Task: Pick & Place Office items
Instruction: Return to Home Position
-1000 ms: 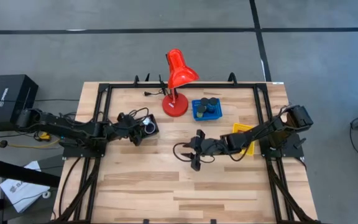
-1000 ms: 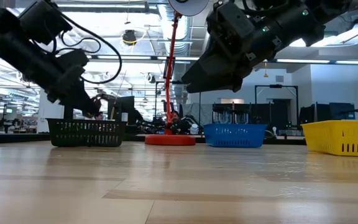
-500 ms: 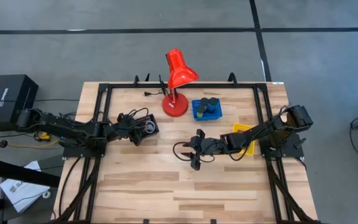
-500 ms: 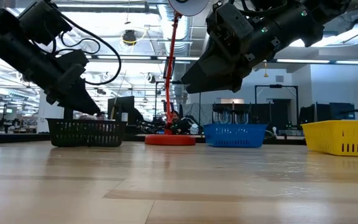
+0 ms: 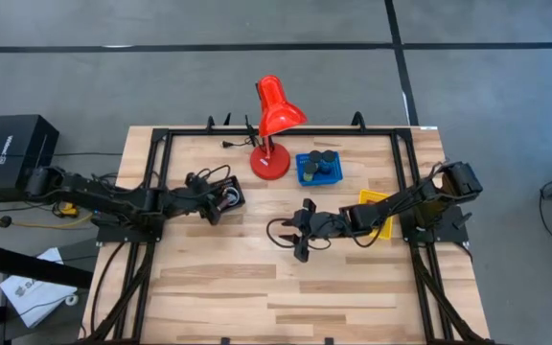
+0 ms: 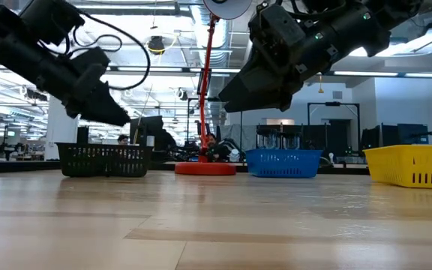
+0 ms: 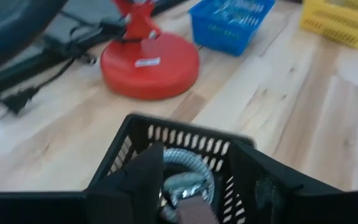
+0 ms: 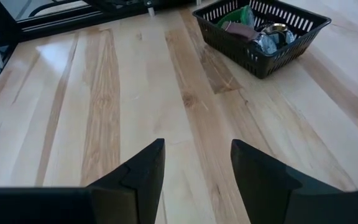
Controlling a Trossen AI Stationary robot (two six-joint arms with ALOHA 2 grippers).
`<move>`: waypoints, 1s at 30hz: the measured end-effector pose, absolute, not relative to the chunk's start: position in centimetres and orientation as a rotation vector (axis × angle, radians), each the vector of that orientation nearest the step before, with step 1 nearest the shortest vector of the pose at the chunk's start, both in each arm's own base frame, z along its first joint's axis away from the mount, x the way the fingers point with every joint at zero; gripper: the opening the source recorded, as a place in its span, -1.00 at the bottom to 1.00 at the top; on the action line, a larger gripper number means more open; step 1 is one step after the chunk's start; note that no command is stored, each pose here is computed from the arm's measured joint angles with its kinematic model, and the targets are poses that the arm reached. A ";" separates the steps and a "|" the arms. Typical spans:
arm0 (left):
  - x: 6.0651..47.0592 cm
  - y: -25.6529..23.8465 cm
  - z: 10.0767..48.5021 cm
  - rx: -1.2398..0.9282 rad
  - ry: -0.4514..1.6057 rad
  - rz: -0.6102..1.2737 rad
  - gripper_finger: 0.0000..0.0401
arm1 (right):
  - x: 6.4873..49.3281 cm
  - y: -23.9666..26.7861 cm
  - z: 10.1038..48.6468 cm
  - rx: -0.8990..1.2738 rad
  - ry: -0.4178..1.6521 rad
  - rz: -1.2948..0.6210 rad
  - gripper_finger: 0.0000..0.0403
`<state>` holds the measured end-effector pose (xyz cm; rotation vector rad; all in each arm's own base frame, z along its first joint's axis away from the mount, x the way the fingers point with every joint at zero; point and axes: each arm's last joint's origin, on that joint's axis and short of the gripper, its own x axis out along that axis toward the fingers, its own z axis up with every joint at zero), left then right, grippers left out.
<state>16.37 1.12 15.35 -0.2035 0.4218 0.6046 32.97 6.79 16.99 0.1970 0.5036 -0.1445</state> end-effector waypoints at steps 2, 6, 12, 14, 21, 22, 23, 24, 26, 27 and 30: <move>16.5 0.9 15.6 -0.167 0.407 0.580 -0.16 | 33.0 6.6 17.0 0.199 0.501 -0.151 -0.13; 16.8 0.6 16.0 -0.122 0.374 0.544 -0.35 | 33.2 5.6 17.0 0.217 0.493 -0.182 -0.13; 16.2 0.4 17.4 -0.124 0.286 0.518 -0.72 | 32.8 5.2 17.7 0.196 0.513 -0.189 -0.29; 15.9 0.4 18.1 -0.140 0.239 0.514 -0.84 | 32.2 5.1 18.5 0.182 0.534 -0.190 -0.42; 14.2 0.3 20.6 -0.199 0.060 0.479 -0.98 | 28.7 4.5 23.4 0.051 0.503 -0.216 -0.93; 13.9 0.2 20.9 -0.205 0.038 0.469 -0.97 | 28.1 4.4 23.9 0.012 0.498 -0.206 -0.96; 13.7 0.1 21.1 -0.209 0.018 0.458 -0.97 | 27.5 4.4 24.2 -0.023 0.494 -0.178 -0.97; 13.5 0.0 21.4 -0.206 0.003 0.447 -0.97 | 26.9 4.4 24.3 -0.058 0.491 -0.120 -0.96; 13.0 -0.2 21.7 -0.181 -0.020 0.422 -0.99 | 25.6 4.7 24.2 -0.110 0.493 0.046 -0.91; 12.9 -0.3 21.8 -0.166 -0.022 0.410 -0.99 | 25.1 4.9 24.1 -0.117 0.479 0.129 -0.90; 12.5 -0.7 21.7 -0.088 0.008 0.375 -0.99 | 23.1 5.2 23.7 -0.124 0.442 0.252 -0.87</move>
